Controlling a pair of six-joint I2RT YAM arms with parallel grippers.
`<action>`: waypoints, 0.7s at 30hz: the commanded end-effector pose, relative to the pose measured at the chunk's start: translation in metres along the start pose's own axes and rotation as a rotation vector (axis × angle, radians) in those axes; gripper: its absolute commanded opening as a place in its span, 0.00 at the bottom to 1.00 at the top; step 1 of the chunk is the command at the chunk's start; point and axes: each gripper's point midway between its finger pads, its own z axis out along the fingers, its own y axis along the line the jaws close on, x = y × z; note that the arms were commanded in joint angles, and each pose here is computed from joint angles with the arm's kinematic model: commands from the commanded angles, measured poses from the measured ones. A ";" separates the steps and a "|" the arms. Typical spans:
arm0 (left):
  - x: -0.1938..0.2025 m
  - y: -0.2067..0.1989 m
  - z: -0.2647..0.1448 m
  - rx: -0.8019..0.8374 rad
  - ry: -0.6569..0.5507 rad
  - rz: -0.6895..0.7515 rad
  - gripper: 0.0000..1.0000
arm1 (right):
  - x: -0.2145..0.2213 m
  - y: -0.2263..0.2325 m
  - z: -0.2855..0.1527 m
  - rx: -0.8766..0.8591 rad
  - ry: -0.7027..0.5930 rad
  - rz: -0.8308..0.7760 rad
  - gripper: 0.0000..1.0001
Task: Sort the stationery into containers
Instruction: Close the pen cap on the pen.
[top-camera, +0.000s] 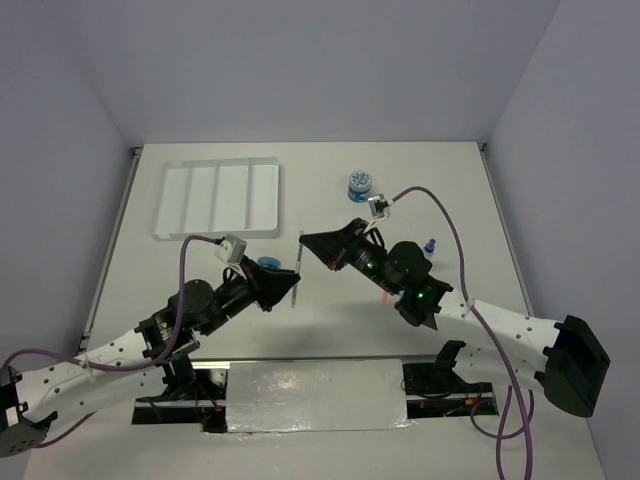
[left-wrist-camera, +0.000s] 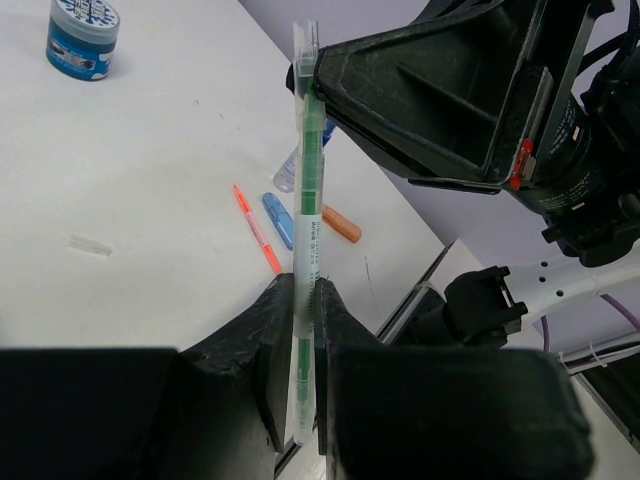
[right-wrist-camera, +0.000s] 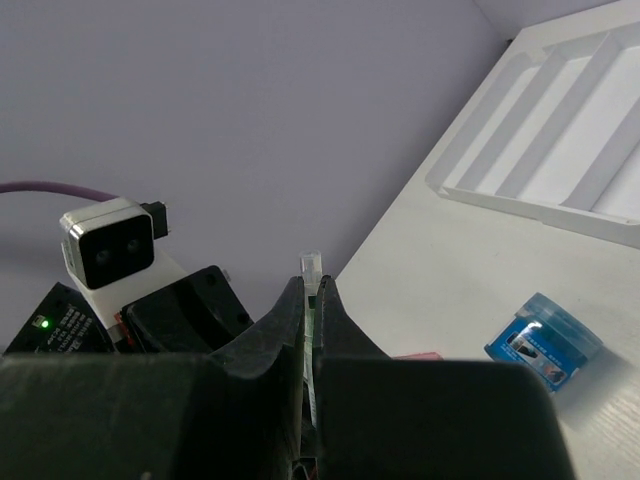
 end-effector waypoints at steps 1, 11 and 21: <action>-0.033 -0.019 0.003 0.074 -0.142 -0.004 0.00 | 0.000 0.005 0.001 -0.015 -0.007 0.018 0.00; -0.050 -0.018 0.003 0.062 -0.228 0.007 0.00 | 0.014 -0.004 -0.005 -0.009 0.014 0.040 0.00; -0.078 -0.033 0.007 0.082 -0.298 0.038 0.00 | 0.021 0.008 -0.009 -0.061 -0.003 -0.036 0.00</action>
